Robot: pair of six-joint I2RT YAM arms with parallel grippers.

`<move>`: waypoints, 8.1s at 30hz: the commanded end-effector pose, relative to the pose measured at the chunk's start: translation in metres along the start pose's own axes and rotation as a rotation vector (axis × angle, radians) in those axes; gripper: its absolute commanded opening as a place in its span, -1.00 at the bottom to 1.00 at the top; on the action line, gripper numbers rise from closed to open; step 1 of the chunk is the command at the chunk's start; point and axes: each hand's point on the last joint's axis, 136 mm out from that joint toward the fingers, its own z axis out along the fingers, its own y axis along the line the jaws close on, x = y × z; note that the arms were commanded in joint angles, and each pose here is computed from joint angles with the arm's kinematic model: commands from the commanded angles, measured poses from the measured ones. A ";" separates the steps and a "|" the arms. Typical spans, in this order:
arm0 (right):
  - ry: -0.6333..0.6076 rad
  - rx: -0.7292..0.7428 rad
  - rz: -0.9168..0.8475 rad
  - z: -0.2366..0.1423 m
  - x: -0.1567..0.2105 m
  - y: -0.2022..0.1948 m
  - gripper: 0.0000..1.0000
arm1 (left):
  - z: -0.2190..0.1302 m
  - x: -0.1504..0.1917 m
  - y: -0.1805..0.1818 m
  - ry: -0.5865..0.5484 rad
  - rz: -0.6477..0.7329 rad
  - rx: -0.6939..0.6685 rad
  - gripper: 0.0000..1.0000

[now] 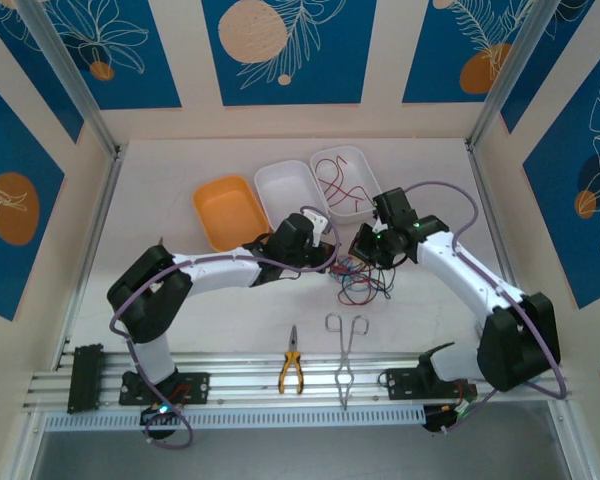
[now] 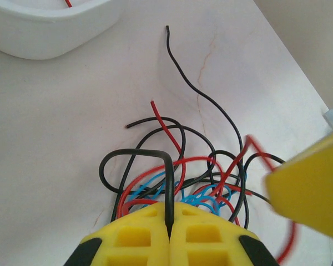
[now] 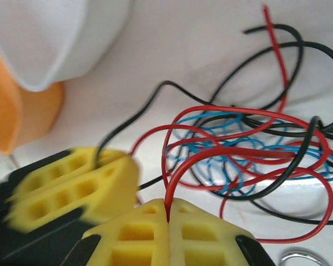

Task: Untangle the cables

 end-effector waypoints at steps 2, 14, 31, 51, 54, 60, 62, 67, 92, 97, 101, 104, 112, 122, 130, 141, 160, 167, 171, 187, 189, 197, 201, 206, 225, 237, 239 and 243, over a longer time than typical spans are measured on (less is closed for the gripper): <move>-0.039 -0.117 -0.089 -0.034 0.002 0.031 -0.95 | 0.002 -0.001 -0.002 -0.005 -0.013 0.029 -1.00; -0.182 -0.233 -0.253 -0.093 -0.005 0.072 -0.97 | 0.002 0.002 0.001 0.001 -0.017 0.025 -1.00; -0.396 -0.274 -0.411 -0.187 -0.020 0.109 -1.00 | 0.004 0.007 0.006 0.008 -0.023 0.017 -1.00; -0.442 -0.238 -0.438 -0.204 -0.043 0.116 -1.00 | -0.038 -0.030 -0.019 -0.155 -0.034 0.134 0.13; -0.436 -0.250 -0.425 -0.203 -0.043 0.117 -1.00 | -0.052 -0.042 -0.027 -0.218 0.025 0.146 0.38; -0.423 -0.349 -0.347 -0.205 -0.040 0.129 -1.00 | -0.071 -0.069 -0.039 -0.417 0.170 0.189 0.61; -0.413 -0.396 -0.330 -0.206 -0.038 0.136 -1.00 | -0.076 -0.080 -0.048 -0.496 0.203 0.227 0.59; -0.388 -0.492 -0.321 -0.212 -0.032 0.151 -1.00 | -0.079 -0.102 -0.062 -0.644 0.238 0.305 0.49; -0.551 -0.451 -0.419 -0.253 -0.033 0.148 -1.00 | -0.069 -0.117 -0.055 -0.633 0.155 0.291 -0.81; -0.629 -0.452 -0.450 -0.276 -0.039 0.148 -1.00 | -0.066 -0.100 -0.051 -0.553 0.147 0.303 -0.89; -0.673 -0.458 -0.480 -0.289 -0.041 0.150 -1.00 | -0.065 -0.088 -0.044 -0.516 0.132 0.296 -0.94; -0.700 -0.443 -0.486 -0.296 -0.043 0.149 -1.00 | -0.065 -0.081 -0.039 -0.501 0.122 0.281 -0.95; -0.776 -0.348 -0.437 -0.311 -0.056 0.130 -1.00 | -0.073 -0.069 -0.021 -0.505 0.092 0.233 -0.93; -0.827 -0.191 -0.300 -0.302 -0.074 0.088 -1.00 | -0.116 -0.077 -0.018 -0.682 0.120 0.276 -1.00; -0.762 -0.197 -0.304 -0.283 -0.079 0.087 -1.00 | -0.113 -0.090 -0.016 -0.651 0.056 0.301 -0.93; -0.660 -0.163 -0.417 -0.255 -0.105 0.113 -1.00 | -0.122 -0.120 -0.019 -0.609 0.042 0.298 0.92; -0.715 -0.118 -0.502 -0.235 -0.221 0.166 -1.00 | -0.153 -0.062 0.040 -0.490 0.035 -0.015 1.00; -0.651 -0.126 -0.493 -0.193 -0.254 0.174 -1.00 | -0.159 -0.050 0.051 -0.475 0.034 -0.075 1.00; -0.598 -0.122 -0.490 -0.165 -0.260 0.176 -1.00 | -0.160 -0.051 0.053 -0.469 0.051 -0.100 1.00; -0.500 -0.132 -0.525 -0.106 -0.262 0.186 -1.00 | -0.146 -0.046 0.055 -0.444 0.017 -0.068 1.00; -0.502 -0.141 -0.529 -0.102 -0.266 0.189 -1.00 | -0.145 -0.045 0.055 -0.440 0.015 -0.067 1.00; -0.530 -0.212 -0.507 -0.095 -0.285 0.203 -1.00 | -0.145 -0.042 0.059 -0.437 0.011 -0.080 1.00; -0.529 -0.236 -0.480 -0.094 -0.289 0.203 -1.00 | -0.143 -0.042 0.058 -0.434 0.013 -0.077 1.00; -0.488 -0.219 -0.482 -0.075 -0.285 0.198 -1.00 | -0.140 -0.041 0.058 -0.429 0.009 -0.068 1.00; -0.281 -0.042 -0.442 0.025 -0.259 0.140 -1.00 | -0.137 -0.039 0.056 -0.426 -0.010 -0.042 1.00; -0.247 0.109 -0.309 0.025 -0.246 0.074 -1.00 | -0.137 -0.039 0.055 -0.428 -0.020 -0.030 1.00; -0.234 0.127 -0.313 0.029 -0.242 0.065 -1.00 | -0.137 -0.039 0.054 -0.428 -0.019 -0.027 1.00; -0.203 0.159 -0.303 0.037 -0.238 0.047 -1.00 | -0.137 -0.038 0.053 -0.424 -0.019 -0.022 1.00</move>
